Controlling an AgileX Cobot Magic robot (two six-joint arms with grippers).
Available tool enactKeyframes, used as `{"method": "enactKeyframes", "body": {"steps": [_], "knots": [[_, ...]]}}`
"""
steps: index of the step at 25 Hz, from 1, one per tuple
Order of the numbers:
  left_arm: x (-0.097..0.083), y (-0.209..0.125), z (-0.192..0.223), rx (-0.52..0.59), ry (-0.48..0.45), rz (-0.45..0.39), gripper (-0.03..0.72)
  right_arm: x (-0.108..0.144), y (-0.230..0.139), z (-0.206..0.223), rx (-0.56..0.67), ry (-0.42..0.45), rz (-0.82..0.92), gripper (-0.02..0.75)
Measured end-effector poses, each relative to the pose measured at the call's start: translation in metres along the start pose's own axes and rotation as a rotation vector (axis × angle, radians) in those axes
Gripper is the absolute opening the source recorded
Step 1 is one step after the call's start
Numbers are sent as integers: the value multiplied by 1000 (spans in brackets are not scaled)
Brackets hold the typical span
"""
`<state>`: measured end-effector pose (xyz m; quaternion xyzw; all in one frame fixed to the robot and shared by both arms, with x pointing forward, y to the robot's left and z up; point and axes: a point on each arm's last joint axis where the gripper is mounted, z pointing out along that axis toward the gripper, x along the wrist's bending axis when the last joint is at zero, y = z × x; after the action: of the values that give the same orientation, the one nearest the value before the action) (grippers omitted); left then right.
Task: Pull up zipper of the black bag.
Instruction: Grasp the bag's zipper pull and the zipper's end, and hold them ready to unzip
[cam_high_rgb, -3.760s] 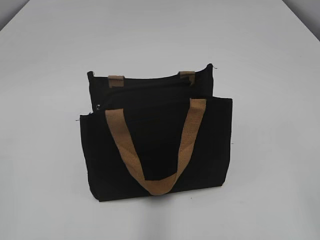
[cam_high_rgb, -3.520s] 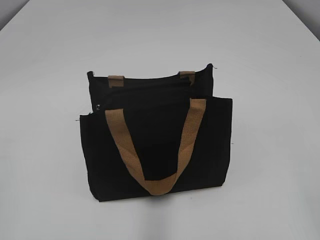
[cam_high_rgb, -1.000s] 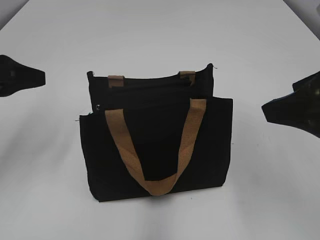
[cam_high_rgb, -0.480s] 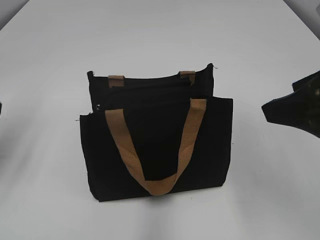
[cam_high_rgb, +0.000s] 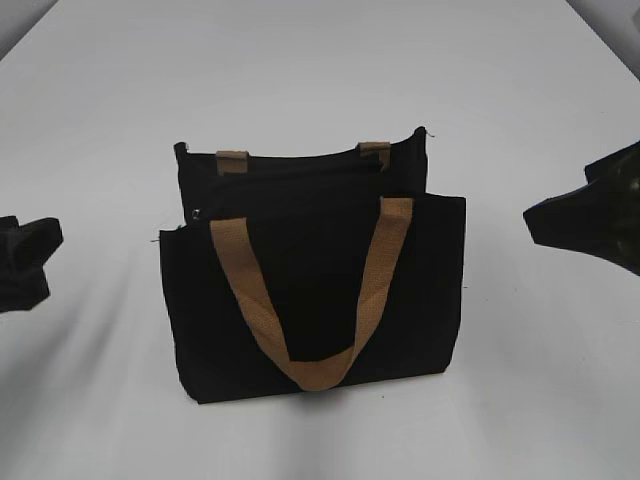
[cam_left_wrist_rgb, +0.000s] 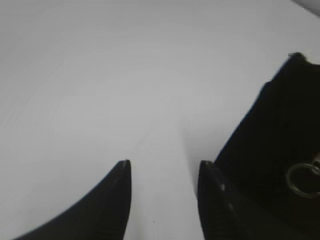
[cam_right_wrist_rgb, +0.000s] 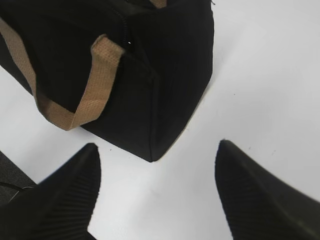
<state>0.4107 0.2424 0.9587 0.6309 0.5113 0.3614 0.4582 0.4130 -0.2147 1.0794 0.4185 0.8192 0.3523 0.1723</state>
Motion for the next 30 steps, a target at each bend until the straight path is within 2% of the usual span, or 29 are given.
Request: {"method": "enactKeyframes", "body": {"steps": [2,4,9,13,16,20,25,30], "knots": [[-7,-8,-4,-39,-36,33,334,0,0,0,0,0,0,548],[-12,-16,-3,-26,-67,67,334,0,0,0,0,0,0,548],[-29,-29,11,-58,-212,180,334,0,0,0,-2,-1,-1,548],[-34,-45,25,-62,-236,166,334,0,0,0,-4,-2,-4,548],[-41,-68,33,43,-304,171,334,0,0,0,-5,-3,-5,548],[-48,-79,37,94,-378,177,349,0,1,1,-4,-3,-6,548],[-51,-73,46,59,-381,169,402,-1,0,1,-2,-2,-5,548],[-60,-60,65,-13,-394,159,413,-1,0,1,-2,-2,-6,548]]}}
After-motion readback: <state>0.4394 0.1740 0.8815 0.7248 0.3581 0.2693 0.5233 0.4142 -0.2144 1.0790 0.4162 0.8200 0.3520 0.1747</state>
